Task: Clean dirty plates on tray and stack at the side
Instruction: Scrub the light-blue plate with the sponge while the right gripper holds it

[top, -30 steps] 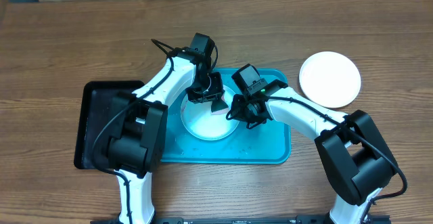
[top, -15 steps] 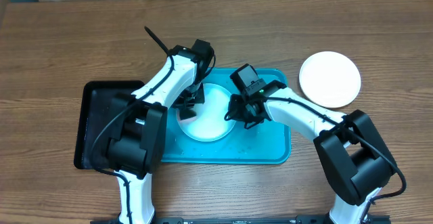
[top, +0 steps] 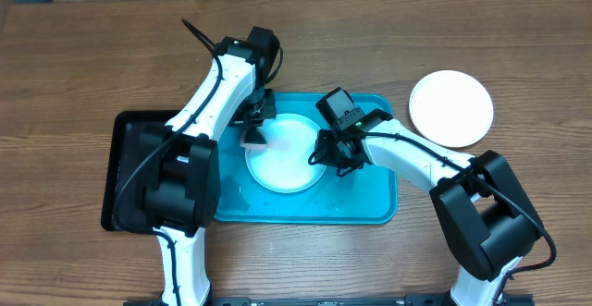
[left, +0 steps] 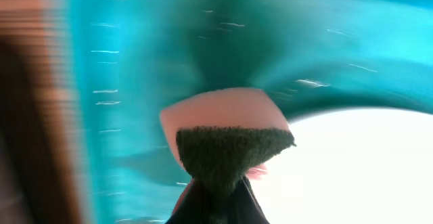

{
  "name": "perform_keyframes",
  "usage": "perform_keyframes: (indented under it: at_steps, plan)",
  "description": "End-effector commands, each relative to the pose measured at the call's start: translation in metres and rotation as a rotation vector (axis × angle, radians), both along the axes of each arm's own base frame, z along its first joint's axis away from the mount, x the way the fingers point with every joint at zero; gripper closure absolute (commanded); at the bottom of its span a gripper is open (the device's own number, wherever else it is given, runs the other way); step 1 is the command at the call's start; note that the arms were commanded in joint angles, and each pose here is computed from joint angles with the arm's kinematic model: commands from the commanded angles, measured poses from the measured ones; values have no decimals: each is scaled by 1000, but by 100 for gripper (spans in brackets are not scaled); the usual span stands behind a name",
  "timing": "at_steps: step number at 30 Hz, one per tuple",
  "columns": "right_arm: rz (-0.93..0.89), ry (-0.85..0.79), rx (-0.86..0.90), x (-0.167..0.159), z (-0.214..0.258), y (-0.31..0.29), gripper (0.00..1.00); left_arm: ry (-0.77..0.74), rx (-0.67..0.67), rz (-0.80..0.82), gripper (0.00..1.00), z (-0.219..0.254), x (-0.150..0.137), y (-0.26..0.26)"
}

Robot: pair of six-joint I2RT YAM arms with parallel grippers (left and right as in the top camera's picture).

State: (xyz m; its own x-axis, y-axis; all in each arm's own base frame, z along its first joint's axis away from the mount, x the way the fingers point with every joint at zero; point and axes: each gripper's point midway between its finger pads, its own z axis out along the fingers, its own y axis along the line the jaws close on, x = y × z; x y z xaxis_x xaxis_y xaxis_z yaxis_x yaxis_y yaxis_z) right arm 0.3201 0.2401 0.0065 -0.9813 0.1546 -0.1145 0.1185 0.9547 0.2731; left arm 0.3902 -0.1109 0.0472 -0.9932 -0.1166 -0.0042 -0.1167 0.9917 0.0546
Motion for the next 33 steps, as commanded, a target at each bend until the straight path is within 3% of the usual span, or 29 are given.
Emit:
perform_keyframes:
  at_steps: [1,4,14,17,23,33]
  plan:
    - [-30,1,-86,1,-14,-20,96,74,-353,-119,96,4,-13,-66]
    - [-30,1,-86,1,-14,-20,96,80,-418,-152,96,7,-15,-80]
    - [-30,-2,-84,2,-14,-19,96,121,-368,-170,96,-25,-37,-83]
    - [-30,-1,-85,2,-14,-20,96,120,-251,-117,96,-44,-41,-61]
    - [-30,-1,-85,2,-14,-20,96,85,104,-9,96,-60,-42,10]
    - [-30,-1,-85,2,-14,-20,96,44,422,87,96,-42,-45,65]
